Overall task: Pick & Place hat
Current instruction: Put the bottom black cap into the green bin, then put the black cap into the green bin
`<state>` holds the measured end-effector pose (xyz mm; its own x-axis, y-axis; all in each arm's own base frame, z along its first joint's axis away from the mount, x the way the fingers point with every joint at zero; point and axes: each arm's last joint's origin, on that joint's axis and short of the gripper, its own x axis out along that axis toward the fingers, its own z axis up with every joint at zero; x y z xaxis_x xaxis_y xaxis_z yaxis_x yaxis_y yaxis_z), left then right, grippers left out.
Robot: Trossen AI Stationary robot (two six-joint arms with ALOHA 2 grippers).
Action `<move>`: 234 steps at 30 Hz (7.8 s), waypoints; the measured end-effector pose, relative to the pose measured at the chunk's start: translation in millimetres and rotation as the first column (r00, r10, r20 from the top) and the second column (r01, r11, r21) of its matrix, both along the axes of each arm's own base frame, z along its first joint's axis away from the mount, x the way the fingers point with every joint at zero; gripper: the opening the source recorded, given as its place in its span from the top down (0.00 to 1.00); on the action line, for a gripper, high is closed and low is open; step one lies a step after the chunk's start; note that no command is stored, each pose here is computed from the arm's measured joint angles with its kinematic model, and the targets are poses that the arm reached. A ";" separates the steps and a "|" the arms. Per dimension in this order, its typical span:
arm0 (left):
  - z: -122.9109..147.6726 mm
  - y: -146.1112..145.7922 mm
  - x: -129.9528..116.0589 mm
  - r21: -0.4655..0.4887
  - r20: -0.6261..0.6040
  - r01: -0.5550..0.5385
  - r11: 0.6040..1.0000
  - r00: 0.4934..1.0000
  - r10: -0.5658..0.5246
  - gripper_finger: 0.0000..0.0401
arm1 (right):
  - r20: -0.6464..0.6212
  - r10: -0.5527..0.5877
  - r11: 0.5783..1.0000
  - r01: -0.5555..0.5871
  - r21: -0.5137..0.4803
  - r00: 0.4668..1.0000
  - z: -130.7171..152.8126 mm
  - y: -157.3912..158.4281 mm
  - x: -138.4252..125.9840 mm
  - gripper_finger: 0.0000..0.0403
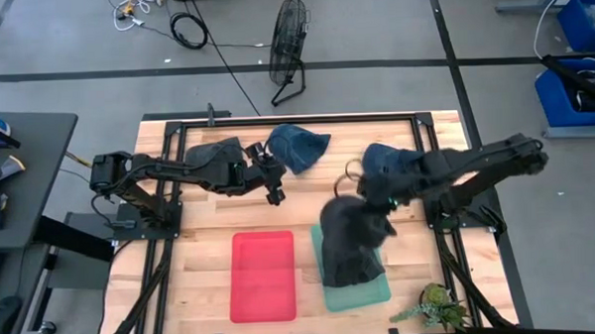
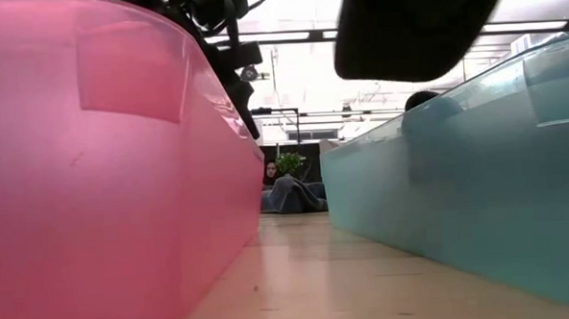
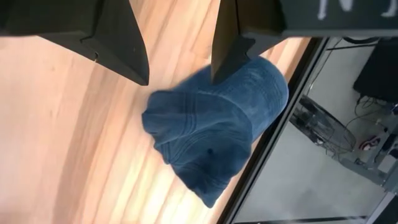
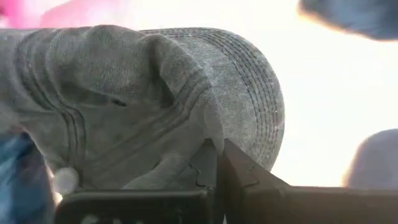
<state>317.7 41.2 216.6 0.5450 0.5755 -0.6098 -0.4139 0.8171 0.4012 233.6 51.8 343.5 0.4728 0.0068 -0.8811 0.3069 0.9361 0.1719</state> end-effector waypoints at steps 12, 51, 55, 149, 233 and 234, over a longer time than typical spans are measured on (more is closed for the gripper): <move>-0.2 6.9 -1.2 0.004 -0.008 -0.017 1.000 1.000 0.017 0.56 | -0.121 0.065 0.984 -0.044 0.172 0.990 -84.9 38.3 8.7 0.99; -1.3 17.9 -4.0 0.016 -0.039 -0.035 0.999 0.999 0.036 0.56 | 0.033 0.073 0.944 -0.080 0.321 0.997 -141.1 33.9 28.6 0.66; -1.6 17.7 -4.5 0.020 -0.050 -0.029 0.999 0.998 0.030 0.56 | 0.107 0.169 0.924 -0.195 0.329 0.980 -124.1 37.1 36.6 0.60; -75.1 92.9 -157.4 -0.266 -0.188 -0.823 0.502 0.555 0.810 0.90 | 0.322 0.246 0.950 -0.162 -0.266 0.914 -56.4 -106.6 41.7 0.58; 33.5 25.0 -30.3 -0.052 0.092 -0.013 0.999 0.996 0.018 0.63 | 0.126 -0.038 0.859 0.097 -0.503 0.991 -63.6 -100.6 89.7 0.98; 33.5 26.5 -30.6 -0.058 0.096 -0.023 0.998 0.995 0.029 0.63 | 0.140 -0.046 0.871 0.109 -0.479 0.989 -50.1 -93.5 83.6 0.97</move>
